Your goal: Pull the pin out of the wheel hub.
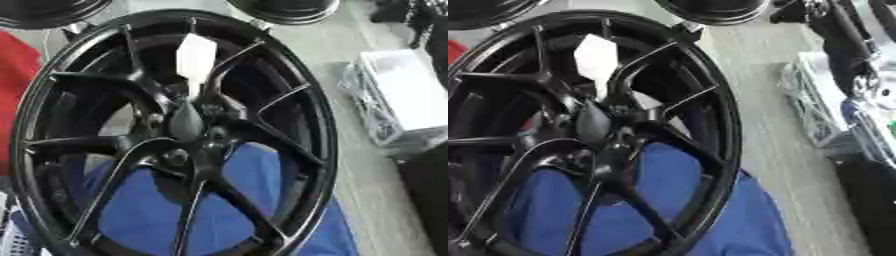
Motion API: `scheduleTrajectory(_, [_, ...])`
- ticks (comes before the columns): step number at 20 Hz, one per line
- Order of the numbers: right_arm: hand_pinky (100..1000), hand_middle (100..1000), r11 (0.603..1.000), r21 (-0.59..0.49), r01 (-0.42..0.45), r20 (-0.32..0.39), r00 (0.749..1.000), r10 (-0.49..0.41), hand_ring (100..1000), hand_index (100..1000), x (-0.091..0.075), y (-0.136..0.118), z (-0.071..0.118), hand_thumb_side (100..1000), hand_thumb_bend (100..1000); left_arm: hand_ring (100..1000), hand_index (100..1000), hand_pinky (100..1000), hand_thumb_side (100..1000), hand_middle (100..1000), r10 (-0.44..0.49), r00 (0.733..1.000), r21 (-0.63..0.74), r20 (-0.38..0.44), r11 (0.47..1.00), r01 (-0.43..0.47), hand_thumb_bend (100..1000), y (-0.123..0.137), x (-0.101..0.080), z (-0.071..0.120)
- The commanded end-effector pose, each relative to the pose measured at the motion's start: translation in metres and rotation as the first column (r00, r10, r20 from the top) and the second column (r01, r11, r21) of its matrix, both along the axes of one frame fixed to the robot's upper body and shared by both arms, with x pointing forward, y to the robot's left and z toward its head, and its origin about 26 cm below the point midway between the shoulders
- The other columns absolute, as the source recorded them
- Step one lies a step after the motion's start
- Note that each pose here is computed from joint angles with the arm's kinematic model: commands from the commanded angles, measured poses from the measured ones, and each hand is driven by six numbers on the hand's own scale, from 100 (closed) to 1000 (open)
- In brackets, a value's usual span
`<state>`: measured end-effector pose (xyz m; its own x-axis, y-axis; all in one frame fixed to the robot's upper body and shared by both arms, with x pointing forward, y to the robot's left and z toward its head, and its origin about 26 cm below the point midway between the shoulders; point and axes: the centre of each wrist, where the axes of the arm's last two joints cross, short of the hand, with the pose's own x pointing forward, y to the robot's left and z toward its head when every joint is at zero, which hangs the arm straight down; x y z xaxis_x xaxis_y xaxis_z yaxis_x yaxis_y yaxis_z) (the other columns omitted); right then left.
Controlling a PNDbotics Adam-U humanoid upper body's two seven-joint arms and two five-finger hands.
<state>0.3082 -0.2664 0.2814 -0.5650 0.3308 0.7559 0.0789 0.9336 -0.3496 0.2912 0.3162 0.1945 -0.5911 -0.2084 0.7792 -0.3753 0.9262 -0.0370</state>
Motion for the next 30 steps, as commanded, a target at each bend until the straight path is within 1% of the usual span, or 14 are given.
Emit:
scheduleTrajectory(1, [775,570,1.000,-0.030,0.007,0.043,0.999,-0.005,600,762,-0.005,-0.002,0.011,753,100,684,743,823,667,615,-0.004,0.999,0.006,0.036,1.000,0.004,297,0.000,-0.003,0.008])
scheduleTrajectory(6, [775,572,0.999,-0.041,0.007,0.047,0.999,-0.005,602,763,-0.006,-0.002,0.013,738,100,684,742,823,666,614,-0.008,0.999,0.008,0.041,1.000,0.008,297,0.000,-0.002,0.011])
scheduleTrajectory(8, [788,592,0.997,-0.083,0.000,0.086,0.996,0.007,626,772,-0.006,-0.002,0.020,694,100,685,742,824,664,615,-0.005,0.999,0.006,0.044,1.000,0.005,299,0.000,-0.002,0.011])
scheduleTrajectory(10, [793,604,0.984,-0.176,-0.022,0.125,0.991,0.045,640,780,-0.007,-0.002,0.030,677,100,685,742,824,663,616,-0.004,0.999,0.006,0.044,1.000,0.004,300,0.001,-0.002,0.012])
scheduleTrajectory(13, [804,626,0.938,-0.342,-0.048,0.151,0.983,0.105,669,788,-0.010,-0.002,0.047,651,100,685,743,824,662,616,-0.009,0.999,0.008,0.039,1.000,0.008,301,0.000,-0.002,0.011])
scheduleTrajectory(15, [815,651,0.883,-0.464,-0.067,0.164,0.973,0.160,696,798,-0.013,-0.001,0.062,641,100,685,743,824,661,616,-0.009,0.999,0.010,0.036,1.000,0.008,301,0.001,-0.002,0.011])
scheduleTrajectory(16, [816,653,0.848,-0.524,-0.079,0.166,0.967,0.193,698,798,-0.015,0.000,0.069,642,100,685,743,824,661,616,-0.009,0.999,0.011,0.035,1.000,0.009,301,0.001,-0.002,0.011])
scheduleTrajectory(18, [824,677,0.767,-0.634,-0.102,0.156,0.954,0.256,719,807,-0.019,0.003,0.082,639,100,686,744,825,657,617,-0.014,0.999,0.016,0.038,1.000,0.014,301,0.000,-0.002,0.013])
scheduleTrajectory(19, [827,687,0.724,-0.680,-0.115,0.147,0.946,0.288,730,810,-0.021,0.004,0.089,623,100,686,744,825,655,617,-0.017,0.999,0.020,0.041,1.000,0.016,302,0.001,-0.002,0.014])
scheduleTrajectory(21, [835,705,0.640,-0.755,-0.142,0.122,0.929,0.350,746,818,-0.024,0.008,0.100,614,100,686,744,825,654,617,-0.019,0.999,0.028,0.042,0.999,0.018,304,0.001,-0.002,0.015])
scheduleTrajectory(24, [845,718,0.507,-0.841,-0.190,0.058,0.899,0.434,759,821,-0.030,0.017,0.114,602,100,686,744,825,654,617,-0.019,0.999,0.030,0.041,0.999,0.018,302,0.002,-0.002,0.015])
scheduleTrajectory(26, [832,717,0.426,-0.879,-0.214,0.010,0.885,0.465,755,820,-0.032,0.024,0.120,579,100,686,744,825,655,617,-0.019,0.999,0.032,0.038,0.999,0.018,300,0.002,-0.002,0.014])
scheduleTrajectory(28, [856,722,0.342,-0.913,-0.223,-0.031,0.873,0.488,760,817,-0.035,0.032,0.126,568,100,685,744,821,654,617,-0.024,0.999,0.038,0.037,0.999,0.022,299,0.002,-0.002,0.015])
scheduleTrajectory(30, [868,725,0.277,-0.934,-0.225,-0.055,0.858,0.510,764,817,-0.037,0.042,0.130,560,100,685,744,821,653,617,-0.028,0.999,0.050,0.038,0.998,0.026,299,0.002,-0.002,0.016])
